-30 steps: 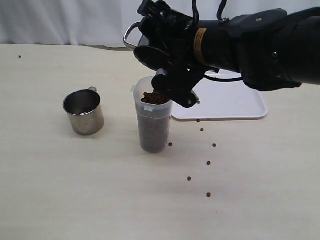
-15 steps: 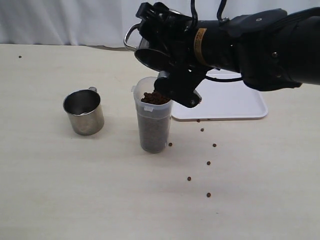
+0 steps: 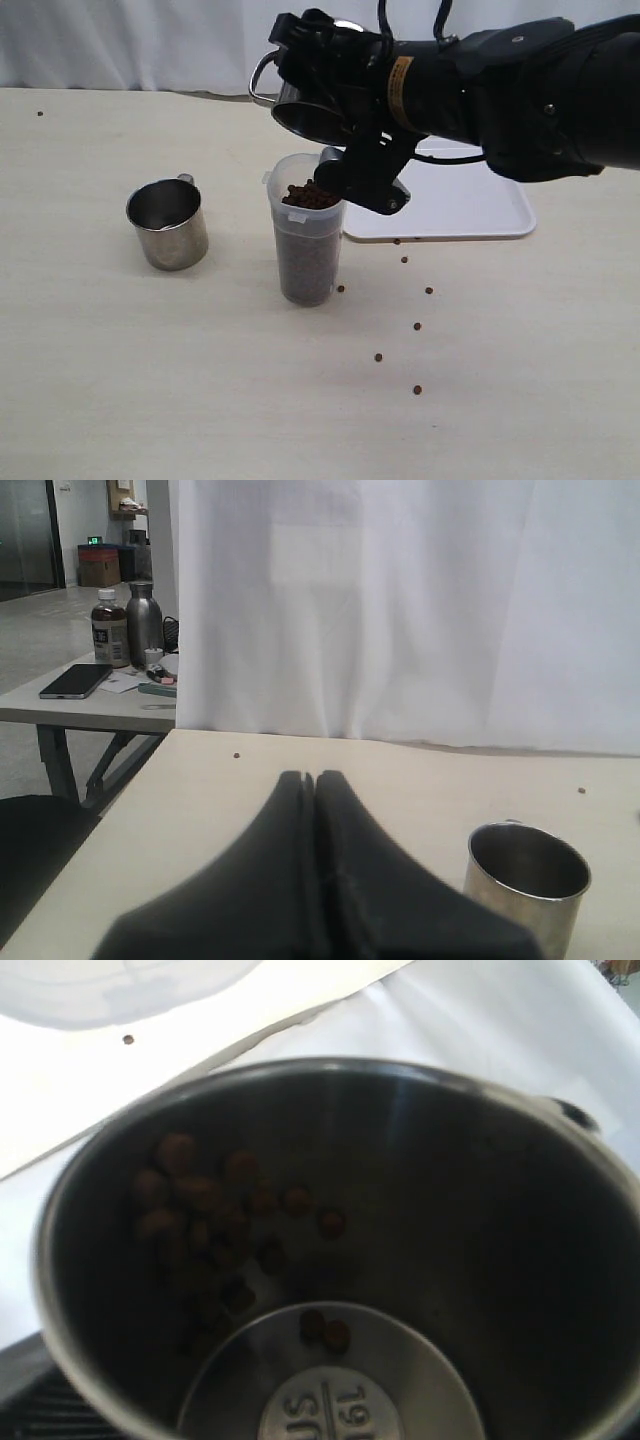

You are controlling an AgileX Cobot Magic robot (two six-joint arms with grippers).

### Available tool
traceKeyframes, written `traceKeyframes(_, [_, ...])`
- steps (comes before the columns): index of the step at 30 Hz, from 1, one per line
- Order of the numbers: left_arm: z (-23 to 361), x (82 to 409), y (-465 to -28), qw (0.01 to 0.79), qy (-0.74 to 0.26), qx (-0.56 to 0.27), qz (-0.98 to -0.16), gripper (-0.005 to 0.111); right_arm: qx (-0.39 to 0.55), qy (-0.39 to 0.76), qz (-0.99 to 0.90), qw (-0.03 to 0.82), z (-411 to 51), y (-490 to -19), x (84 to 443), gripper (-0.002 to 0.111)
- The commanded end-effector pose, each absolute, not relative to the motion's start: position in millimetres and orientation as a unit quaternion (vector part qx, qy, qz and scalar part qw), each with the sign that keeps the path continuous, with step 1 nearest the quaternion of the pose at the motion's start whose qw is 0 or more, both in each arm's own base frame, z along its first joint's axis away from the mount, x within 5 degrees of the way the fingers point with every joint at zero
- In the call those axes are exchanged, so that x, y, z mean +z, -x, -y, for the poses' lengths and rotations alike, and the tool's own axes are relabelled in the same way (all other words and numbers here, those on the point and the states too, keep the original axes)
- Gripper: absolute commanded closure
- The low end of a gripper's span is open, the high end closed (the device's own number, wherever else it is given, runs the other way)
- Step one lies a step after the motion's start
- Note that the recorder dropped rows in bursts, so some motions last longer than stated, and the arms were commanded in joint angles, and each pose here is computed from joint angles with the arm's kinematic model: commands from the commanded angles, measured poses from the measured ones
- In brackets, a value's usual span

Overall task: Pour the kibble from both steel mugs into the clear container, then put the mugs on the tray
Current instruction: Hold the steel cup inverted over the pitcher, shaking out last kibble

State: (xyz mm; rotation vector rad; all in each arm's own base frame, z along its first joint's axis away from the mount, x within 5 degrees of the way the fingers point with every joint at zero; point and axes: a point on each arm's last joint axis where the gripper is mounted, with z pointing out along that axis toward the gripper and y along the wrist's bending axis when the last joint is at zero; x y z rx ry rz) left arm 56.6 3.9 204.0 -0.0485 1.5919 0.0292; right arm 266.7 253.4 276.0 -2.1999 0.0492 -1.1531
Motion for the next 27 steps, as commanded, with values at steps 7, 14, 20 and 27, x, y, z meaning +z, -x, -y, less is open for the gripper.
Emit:
traceKeyframes(7, [-3.1, 204.4, -56.4, 0.704, 0.02, 0.008, -0.71, 0.107, -0.453, 0.835, 0.011, 0.313, -254.3, -266.3, 280.7, 0.103])
traceKeyframes(14, [-3.0, 204.9, -56.4, 0.706, 0.018, 0.008, -0.708, 0.107, -0.449, 0.836, 0.022, 0.316, -255.7, -265.0, 280.3, 0.103])
traceKeyframes(20, [-3.0, 204.9, -56.4, 0.706, 0.018, 0.008, -0.708, 0.107, -0.421, 0.838, 0.003, 0.346, -259.0, -262.3, 280.2, 0.103])
traceKeyframes(27, [-3.0, 204.9, -56.4, 0.706, 0.018, 0.008, -0.708, 0.107, -0.467, 0.828, 0.054, 0.304, -265.7, -256.8, 284.8, 0.103])
